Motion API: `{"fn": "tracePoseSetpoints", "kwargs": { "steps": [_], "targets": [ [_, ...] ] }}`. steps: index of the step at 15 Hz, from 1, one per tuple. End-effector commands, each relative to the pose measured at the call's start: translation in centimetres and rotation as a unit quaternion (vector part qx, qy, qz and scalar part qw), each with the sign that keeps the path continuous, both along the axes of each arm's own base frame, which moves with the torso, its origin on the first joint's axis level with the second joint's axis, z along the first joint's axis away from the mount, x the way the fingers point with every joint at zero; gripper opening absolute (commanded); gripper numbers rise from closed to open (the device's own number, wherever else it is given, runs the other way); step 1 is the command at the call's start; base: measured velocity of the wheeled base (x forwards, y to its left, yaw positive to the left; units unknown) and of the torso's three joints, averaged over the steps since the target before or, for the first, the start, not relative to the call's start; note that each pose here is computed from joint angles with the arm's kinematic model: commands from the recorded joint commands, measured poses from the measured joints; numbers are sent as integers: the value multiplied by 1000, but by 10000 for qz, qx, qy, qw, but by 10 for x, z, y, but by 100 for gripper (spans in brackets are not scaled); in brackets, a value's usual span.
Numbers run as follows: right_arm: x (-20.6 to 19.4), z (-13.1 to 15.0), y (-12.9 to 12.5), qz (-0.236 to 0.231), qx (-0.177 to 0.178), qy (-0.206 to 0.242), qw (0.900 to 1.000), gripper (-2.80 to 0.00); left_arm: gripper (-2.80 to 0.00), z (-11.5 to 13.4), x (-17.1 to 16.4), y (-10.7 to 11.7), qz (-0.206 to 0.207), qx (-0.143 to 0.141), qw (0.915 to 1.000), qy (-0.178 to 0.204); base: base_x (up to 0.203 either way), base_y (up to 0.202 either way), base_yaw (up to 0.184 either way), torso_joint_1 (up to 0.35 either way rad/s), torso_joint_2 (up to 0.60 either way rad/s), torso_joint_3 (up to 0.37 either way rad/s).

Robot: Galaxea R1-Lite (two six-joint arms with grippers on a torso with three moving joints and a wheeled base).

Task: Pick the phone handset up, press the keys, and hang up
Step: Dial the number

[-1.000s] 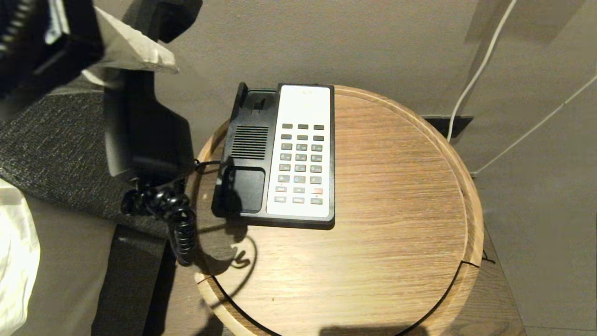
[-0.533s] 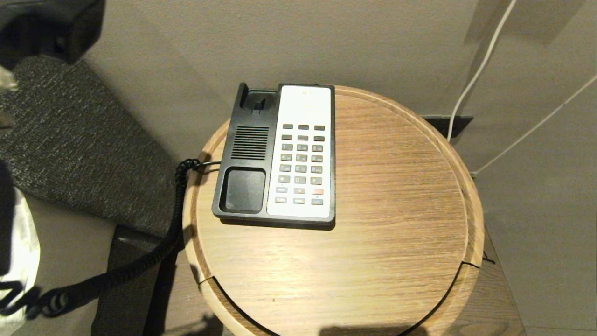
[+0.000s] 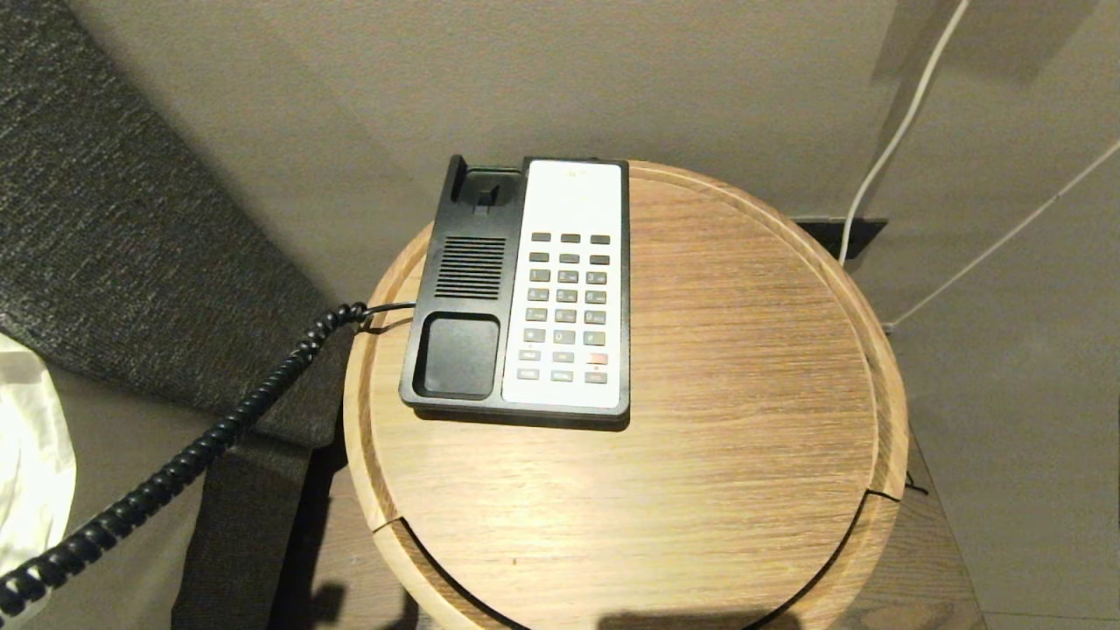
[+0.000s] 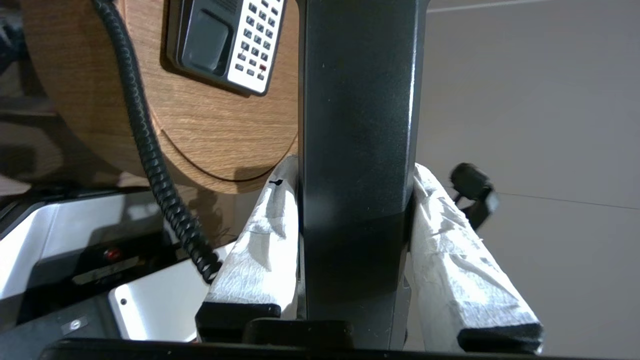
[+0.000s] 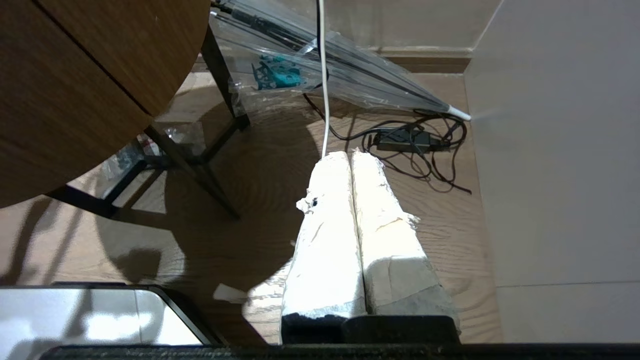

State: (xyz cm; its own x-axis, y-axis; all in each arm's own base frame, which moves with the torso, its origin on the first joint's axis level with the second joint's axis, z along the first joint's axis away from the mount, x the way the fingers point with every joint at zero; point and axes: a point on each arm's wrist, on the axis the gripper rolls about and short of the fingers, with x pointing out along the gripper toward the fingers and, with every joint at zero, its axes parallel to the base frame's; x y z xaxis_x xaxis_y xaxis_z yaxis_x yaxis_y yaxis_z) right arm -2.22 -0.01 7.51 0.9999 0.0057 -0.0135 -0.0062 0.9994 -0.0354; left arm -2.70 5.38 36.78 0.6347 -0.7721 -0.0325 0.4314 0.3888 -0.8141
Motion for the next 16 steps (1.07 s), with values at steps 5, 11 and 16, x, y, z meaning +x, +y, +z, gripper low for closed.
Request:
{"fn": "tracePoseSetpoints", "kwargs": {
  "steps": [5,11,16],
  "targets": [
    [-15,39,1,153,409,-527,9977,-280,-280,6,-1,2,42,-83,9999,-60,0,0,0,0,0,0],
    [-94,173,3,995,991,-1190,9829,-280,-280,9,3,-5,-19,-57,10000,-59,0,0,0,0,0,0],
    [61,269,7,1306,1687,753,9741,-280,-280,15,9,-16,-43,-56,10000,-60,0,0,0,0,0,0]
  ]
}}
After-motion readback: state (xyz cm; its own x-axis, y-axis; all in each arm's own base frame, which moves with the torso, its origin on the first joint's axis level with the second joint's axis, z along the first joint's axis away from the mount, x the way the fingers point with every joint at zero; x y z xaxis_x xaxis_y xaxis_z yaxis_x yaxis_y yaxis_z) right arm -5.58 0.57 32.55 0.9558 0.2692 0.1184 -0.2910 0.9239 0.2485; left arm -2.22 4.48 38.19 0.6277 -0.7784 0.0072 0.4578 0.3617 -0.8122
